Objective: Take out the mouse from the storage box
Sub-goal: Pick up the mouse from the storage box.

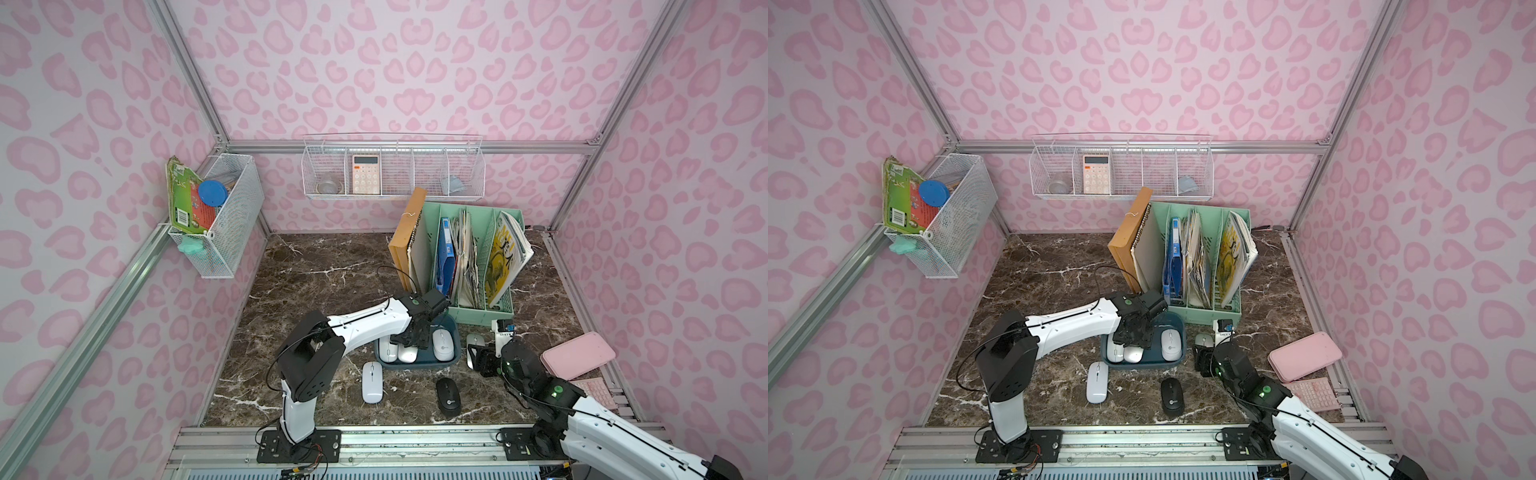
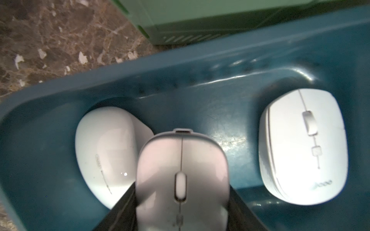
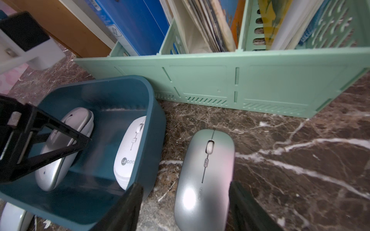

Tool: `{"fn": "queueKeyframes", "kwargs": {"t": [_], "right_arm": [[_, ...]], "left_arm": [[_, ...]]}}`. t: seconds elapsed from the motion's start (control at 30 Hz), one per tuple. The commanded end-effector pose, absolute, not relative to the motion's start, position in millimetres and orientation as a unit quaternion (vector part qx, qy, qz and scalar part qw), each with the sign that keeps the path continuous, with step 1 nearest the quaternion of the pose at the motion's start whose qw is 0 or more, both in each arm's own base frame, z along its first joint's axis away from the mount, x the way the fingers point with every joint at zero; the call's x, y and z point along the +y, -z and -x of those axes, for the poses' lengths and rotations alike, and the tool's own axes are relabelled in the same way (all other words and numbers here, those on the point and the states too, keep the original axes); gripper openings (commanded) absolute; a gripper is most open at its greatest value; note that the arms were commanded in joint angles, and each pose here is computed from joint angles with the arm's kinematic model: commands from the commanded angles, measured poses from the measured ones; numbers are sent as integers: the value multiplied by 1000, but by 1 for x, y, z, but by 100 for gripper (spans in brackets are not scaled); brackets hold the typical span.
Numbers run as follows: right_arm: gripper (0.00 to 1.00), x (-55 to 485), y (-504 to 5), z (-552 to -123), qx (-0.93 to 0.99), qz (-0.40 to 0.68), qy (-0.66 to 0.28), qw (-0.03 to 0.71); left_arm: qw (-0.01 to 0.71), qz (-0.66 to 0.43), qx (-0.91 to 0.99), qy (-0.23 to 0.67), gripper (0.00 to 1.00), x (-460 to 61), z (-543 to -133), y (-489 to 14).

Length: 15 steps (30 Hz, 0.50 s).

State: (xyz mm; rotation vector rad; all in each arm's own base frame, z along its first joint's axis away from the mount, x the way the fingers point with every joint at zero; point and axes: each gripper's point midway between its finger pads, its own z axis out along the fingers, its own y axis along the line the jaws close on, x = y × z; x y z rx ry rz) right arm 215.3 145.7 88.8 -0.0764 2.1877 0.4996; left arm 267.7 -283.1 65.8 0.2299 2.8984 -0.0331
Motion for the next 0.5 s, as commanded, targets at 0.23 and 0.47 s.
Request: {"fn": "queueKeyframes", "kwargs": {"t": [0.23, 0.47], "right_arm": [[72, 149, -94, -219, 871, 30, -209, 443], [72, 149, -93, -219, 872, 30, -208, 442]], "left_arm": [[134, -68, 988, 16, 58, -274, -263, -96], [141, -62, 988, 29, 58, -269, -252, -113]]}}
